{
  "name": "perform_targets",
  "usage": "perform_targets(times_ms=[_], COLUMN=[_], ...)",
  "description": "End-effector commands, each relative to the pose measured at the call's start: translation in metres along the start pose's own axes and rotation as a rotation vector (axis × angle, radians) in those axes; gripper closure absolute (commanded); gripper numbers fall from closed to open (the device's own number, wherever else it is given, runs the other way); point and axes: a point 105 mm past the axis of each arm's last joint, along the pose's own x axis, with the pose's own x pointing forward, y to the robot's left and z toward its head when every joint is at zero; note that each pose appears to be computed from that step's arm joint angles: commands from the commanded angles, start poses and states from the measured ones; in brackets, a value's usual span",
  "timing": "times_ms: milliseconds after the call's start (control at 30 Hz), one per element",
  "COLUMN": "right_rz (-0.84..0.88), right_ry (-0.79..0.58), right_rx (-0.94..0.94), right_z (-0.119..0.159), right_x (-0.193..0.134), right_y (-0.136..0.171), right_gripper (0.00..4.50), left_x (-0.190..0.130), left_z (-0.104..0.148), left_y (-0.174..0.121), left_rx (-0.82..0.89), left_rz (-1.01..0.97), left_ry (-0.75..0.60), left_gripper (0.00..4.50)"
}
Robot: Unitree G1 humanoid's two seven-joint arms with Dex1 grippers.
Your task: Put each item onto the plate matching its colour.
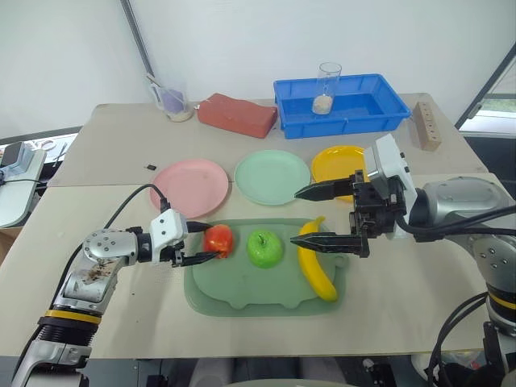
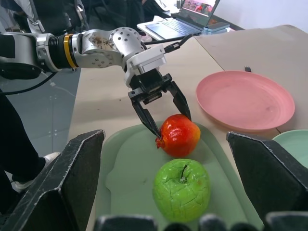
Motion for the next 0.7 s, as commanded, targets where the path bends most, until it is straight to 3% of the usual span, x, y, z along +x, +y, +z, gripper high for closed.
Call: perform_targets(times_ms=[33,267,433,567,700], right_rz=[0.008,-0.012,-0.088,-0.259,-0.341], right_ry=[-0.022,-0.038,-0.077,-0.094,-0.118], right_rx=[-0.056,-0.059,-0.066,-0.079,-0.072], right_z=[0.013,0.015,0.025,0.032,0.040], right_x=[-0.002,0.000,0.006,0.016,0.022], right_y=[0.003,-0.001,-0.015,-0.043,-0.057], right_gripper=[0.00,0.00,0.00,0.00,0.00], left_x=[0.001,-0.018,-0.031,-0.037,-0.035], left_z=[-0.002,0.029,0.053,0.043,0.015], left_y=[-0.002,0.025,0.070,0.108,0.129], left_rx=[-0.025,-0.101,-0.203,-0.222,-0.200], left_rz=[-0.007,0.071,0.292,0.544,0.736], left_ry=[-0.004,-0.080,-0.176,-0.150,-0.037], left_gripper=[2.01,2.05,2.05,2.05,2.05])
